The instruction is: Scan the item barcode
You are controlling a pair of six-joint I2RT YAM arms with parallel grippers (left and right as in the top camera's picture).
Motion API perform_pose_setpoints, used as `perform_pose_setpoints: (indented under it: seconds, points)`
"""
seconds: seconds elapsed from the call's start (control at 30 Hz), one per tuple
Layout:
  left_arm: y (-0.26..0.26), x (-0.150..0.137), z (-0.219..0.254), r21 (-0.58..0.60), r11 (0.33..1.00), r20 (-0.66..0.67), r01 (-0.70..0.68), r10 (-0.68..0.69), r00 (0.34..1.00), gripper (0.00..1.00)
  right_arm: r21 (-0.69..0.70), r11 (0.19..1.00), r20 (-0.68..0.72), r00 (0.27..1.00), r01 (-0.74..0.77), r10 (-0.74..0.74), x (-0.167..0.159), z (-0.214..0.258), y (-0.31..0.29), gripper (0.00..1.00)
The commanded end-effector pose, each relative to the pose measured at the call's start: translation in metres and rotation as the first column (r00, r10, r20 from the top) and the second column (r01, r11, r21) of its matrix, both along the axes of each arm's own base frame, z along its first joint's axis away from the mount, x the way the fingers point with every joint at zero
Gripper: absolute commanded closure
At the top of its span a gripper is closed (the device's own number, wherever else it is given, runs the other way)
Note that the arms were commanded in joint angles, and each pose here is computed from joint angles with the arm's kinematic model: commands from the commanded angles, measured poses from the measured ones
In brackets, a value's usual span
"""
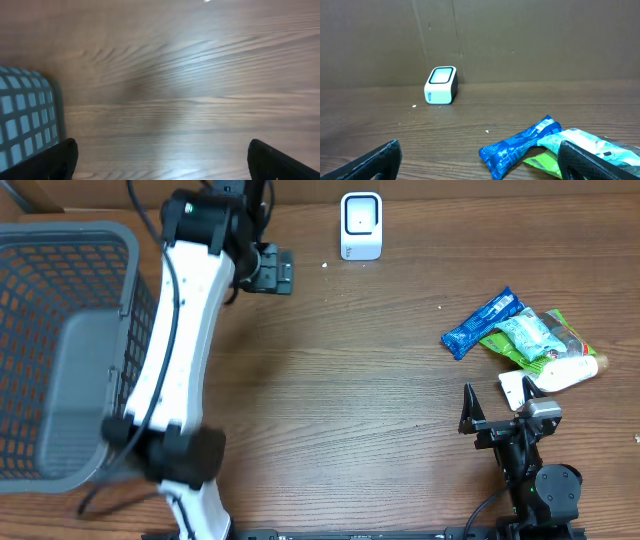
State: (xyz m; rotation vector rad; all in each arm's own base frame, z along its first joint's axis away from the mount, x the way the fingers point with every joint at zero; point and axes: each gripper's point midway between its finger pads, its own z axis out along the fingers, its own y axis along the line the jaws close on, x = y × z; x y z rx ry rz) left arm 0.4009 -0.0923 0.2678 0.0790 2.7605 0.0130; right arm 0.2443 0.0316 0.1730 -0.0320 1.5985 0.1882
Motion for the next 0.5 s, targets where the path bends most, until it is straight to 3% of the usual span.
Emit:
perform_pose_setpoints:
  seconds: [0.0, 0.13, 0.23, 0.37, 0.47]
  points:
    - [-0.002, -0.039, 0.043, -0.039, 0.999, 0.103, 0.021, -0.017, 0.995, 0.0, 0.003, 1.0, 0.005, 1.0, -0.006, 0.006, 0.0, -0.002, 0.002, 0.0]
    - [0.019, -0.082, 0.022, -0.017, 1.0, 0.042, 0.0, 0.001, 0.999, 0.0, 0.003, 1.0, 0.004, 1.0, -0.006, 0.006, 0.0, -0.003, 0.002, 0.0]
    - [0.043, -0.096, 0.01, 0.011, 0.998, 0.072, -0.055, 0.054, 0.996, 0.0, 0.003, 1.0, 0.004, 1.0, -0.006, 0.006, 0.0, -0.003, 0.002, 0.0]
    - [0.063, -0.1, 0.005, -0.051, 0.992, 0.218, -0.112, 0.121, 0.968, 0.0, 0.003, 1.0, 0.004, 1.0, -0.006, 0.006, 0.0, -0.003, 0.002, 0.0]
    - [0.078, -0.097, 0.003, -0.1, 0.984, 0.371, -0.147, 0.174, 0.912, 0.0, 0.003, 1.0, 0.004, 1.0, -0.006, 0.006, 0.0, -0.003, 0.002, 0.0]
